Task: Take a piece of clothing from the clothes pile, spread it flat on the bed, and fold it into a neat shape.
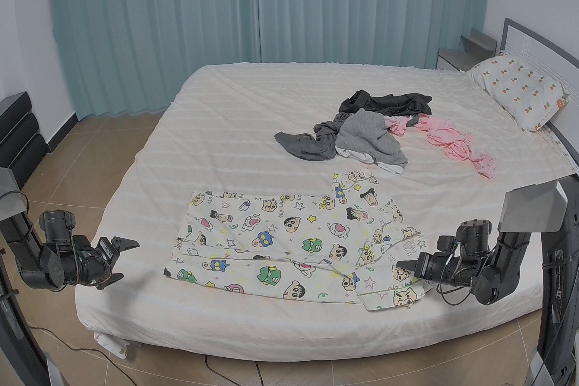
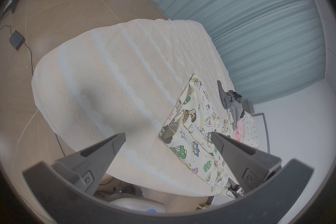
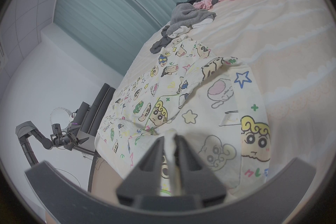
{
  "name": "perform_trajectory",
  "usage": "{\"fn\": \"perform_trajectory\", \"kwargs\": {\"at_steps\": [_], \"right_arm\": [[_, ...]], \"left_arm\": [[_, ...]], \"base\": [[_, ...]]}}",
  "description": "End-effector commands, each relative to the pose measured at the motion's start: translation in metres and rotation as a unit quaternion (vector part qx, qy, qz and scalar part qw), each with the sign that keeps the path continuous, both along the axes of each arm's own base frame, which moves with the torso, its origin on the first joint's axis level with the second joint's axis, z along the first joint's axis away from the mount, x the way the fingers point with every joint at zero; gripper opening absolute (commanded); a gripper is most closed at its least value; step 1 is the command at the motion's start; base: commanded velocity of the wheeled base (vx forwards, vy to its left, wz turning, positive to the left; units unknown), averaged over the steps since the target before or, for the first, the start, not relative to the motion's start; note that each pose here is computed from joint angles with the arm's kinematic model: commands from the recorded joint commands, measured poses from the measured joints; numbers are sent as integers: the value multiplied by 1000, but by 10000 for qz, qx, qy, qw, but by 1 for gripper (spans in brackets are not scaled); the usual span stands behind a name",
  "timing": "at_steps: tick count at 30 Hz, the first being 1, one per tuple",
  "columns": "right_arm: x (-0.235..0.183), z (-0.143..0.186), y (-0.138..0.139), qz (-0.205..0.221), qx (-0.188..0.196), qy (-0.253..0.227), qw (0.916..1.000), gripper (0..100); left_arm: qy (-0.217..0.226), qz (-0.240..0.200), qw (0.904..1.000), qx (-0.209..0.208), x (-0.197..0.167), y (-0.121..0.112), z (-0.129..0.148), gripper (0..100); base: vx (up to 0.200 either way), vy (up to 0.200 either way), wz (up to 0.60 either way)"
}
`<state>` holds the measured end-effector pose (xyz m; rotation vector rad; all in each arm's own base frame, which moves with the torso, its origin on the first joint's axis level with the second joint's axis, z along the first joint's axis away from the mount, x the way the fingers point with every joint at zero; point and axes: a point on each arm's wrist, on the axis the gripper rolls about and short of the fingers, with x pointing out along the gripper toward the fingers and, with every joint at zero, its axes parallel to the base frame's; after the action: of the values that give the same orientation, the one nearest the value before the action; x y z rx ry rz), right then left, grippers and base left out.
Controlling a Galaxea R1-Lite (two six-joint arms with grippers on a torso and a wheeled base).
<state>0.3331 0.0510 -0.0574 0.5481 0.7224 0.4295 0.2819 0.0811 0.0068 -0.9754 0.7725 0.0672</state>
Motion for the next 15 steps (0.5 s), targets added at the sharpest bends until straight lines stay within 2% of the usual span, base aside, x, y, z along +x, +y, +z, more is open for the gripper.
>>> {"fn": "perform_trajectory", "kwargs": {"at_steps": [1, 8, 15], "right_arm": [[2, 1, 1, -50, 11, -42, 10000, 0], [18, 35, 0, -607, 163, -630, 9960, 0], [28, 35, 0, -646, 121, -539, 9964, 0]], "left_arm": [[-25, 3, 10000, 11, 0, 0, -1, 100], [-173, 12, 9998, 77, -3, -1, -7, 100], [-253, -4, 9996, 103, -3, -2, -9, 100]], "base": [[0, 0, 0], [0, 0, 0], [0, 0, 0]]}}
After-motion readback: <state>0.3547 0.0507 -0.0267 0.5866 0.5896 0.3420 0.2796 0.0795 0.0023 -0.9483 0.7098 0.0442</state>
